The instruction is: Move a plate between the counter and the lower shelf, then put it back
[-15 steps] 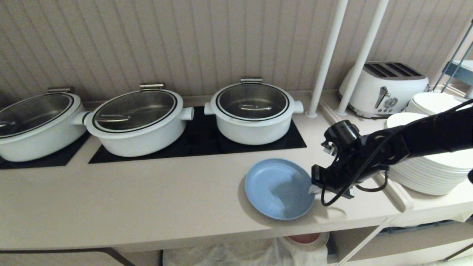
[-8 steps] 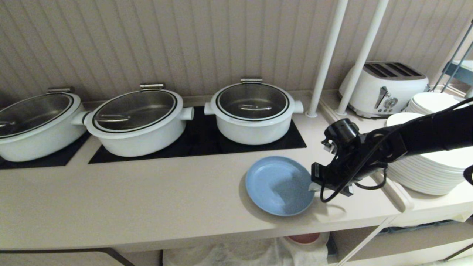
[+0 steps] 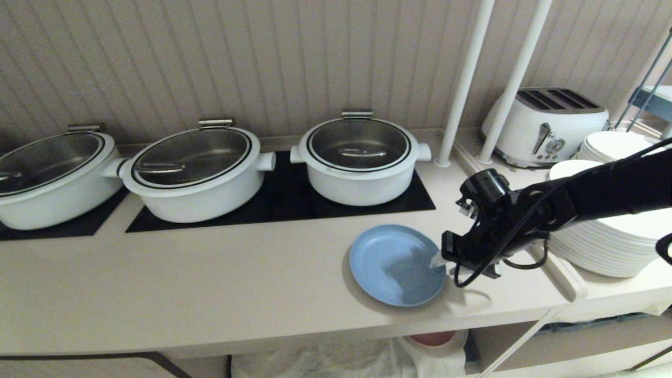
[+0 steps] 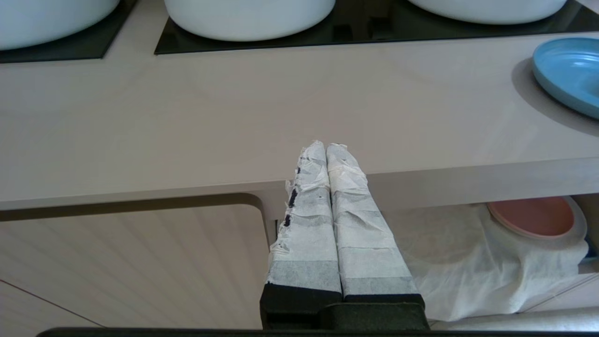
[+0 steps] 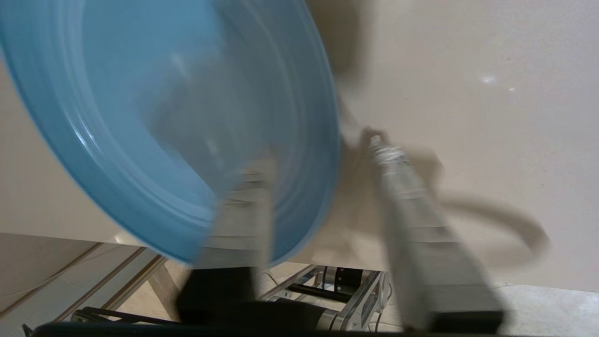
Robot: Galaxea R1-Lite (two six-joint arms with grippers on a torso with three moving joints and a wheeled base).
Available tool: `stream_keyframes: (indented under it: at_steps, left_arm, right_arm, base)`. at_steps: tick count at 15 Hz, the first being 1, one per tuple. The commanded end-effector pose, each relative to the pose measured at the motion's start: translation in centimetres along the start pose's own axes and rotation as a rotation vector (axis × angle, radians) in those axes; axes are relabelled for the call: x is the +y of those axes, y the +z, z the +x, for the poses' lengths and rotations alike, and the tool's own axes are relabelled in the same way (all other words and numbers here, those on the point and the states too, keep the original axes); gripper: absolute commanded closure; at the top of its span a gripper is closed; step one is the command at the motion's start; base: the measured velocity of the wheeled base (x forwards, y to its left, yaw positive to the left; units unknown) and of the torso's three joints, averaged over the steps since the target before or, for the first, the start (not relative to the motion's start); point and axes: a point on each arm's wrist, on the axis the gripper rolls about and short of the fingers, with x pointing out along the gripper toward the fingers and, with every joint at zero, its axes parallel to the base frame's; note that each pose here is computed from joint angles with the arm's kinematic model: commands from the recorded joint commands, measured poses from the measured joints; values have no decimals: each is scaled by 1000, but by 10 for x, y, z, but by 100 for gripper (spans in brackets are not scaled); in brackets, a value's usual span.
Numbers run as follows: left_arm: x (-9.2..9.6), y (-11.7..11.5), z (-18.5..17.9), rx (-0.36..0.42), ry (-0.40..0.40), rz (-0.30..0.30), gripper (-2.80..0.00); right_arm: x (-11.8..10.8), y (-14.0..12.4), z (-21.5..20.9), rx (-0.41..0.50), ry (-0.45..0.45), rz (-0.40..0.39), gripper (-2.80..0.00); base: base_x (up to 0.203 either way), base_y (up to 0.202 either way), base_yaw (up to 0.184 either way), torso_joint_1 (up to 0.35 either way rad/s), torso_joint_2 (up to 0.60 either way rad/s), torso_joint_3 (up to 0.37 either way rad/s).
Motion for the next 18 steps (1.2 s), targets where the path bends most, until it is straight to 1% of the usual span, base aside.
stream_keyframes:
  at_steps: [1, 7, 13, 16, 18]
  left_arm:
    - [0, 0, 0, 0, 0, 0, 0]
    - [0, 0, 0, 0, 0, 0, 0]
    - [0, 0, 0, 0, 0, 0, 0]
    - [0, 0, 0, 0, 0, 0, 0]
    - [0, 0, 0, 0, 0, 0, 0]
  right_arm:
    - [0, 0, 0, 4, -1, 3, -280]
    - [2, -1, -10, -13, 7, -1, -280]
    - [7, -5, -43, -67, 37, -16, -280]
    - [5, -15, -62, -86, 35, -75, -280]
    - [3, -21, -78, -116, 36, -90, -280]
  base:
    - [0, 0, 0, 0, 0, 0]
    - [0, 0, 0, 0, 0, 0]
    - [0, 0, 0, 0, 0, 0]
    - [0, 0, 0, 0, 0, 0]
    - [0, 0, 0, 0, 0, 0]
